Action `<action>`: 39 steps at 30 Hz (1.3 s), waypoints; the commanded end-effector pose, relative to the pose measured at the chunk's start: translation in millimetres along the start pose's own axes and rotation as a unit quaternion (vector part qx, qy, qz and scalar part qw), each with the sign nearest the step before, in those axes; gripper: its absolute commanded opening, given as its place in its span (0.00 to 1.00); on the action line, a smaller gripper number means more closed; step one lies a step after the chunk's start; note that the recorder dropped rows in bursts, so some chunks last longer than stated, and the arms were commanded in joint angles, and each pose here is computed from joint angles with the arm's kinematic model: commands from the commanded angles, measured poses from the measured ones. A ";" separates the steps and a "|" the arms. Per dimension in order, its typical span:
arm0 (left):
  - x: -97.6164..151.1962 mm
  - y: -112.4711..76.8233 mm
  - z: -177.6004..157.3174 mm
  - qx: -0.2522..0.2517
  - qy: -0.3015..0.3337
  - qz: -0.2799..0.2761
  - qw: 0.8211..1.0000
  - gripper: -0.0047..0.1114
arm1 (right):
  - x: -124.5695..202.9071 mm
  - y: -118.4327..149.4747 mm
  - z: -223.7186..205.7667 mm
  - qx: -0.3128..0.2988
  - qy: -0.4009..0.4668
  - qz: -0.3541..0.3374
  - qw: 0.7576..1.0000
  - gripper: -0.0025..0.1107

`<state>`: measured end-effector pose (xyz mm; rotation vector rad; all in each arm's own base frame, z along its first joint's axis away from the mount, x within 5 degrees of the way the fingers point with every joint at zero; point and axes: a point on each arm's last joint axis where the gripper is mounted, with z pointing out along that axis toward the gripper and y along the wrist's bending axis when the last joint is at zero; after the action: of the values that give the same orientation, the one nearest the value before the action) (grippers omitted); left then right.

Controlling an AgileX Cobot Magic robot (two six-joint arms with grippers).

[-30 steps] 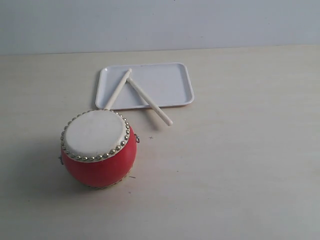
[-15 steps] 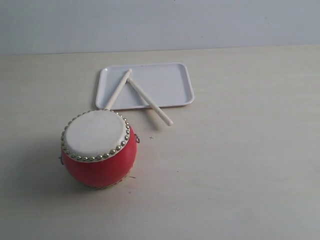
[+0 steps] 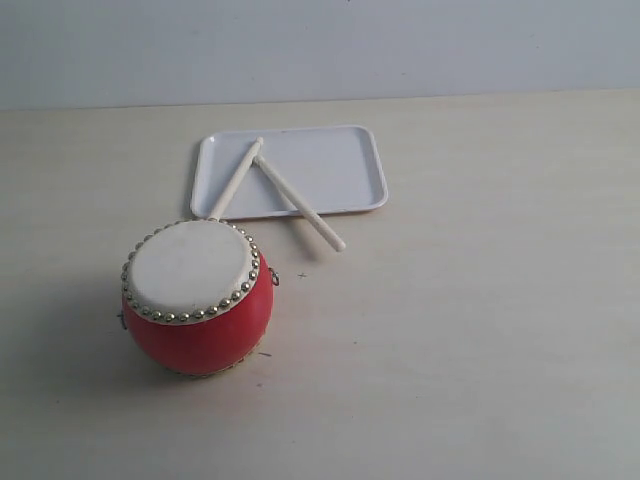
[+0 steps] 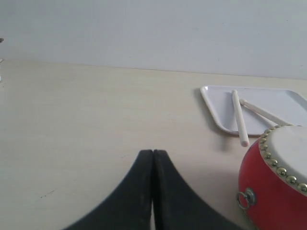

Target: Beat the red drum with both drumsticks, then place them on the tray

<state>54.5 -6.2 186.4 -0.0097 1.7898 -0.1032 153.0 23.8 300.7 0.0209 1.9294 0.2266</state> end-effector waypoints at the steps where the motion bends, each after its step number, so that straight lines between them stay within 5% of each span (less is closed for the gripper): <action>1: 0.5 0.0 -0.2 0.000 -0.002 -0.002 1.000 0.04 | 0.5 -0.7 -1.4 0.001 -0.004 0.001 1.000 0.02; 26: 0.5 0.0 -0.2 0.000 -0.002 -0.001 1.000 0.04 | -0.9 -0.4 -4.2 0.000 -0.013 0.000 1.000 0.02; 31: 0.5 0.0 -0.2 0.000 -0.002 -0.001 1.000 0.04 | -6.4 -6.7 -22.5 0.028 -0.049 -0.061 0.997 0.02; 39: 0.5 0.0 -0.2 0.000 -0.002 0.001 1.000 0.04 | 39.6 -19.0 -62.0 0.062 -0.081 -0.060 0.993 0.02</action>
<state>54.5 -6.2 186.2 -0.0056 1.7921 -0.1006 95.4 3.3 298.8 0.0023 1.7760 0.0488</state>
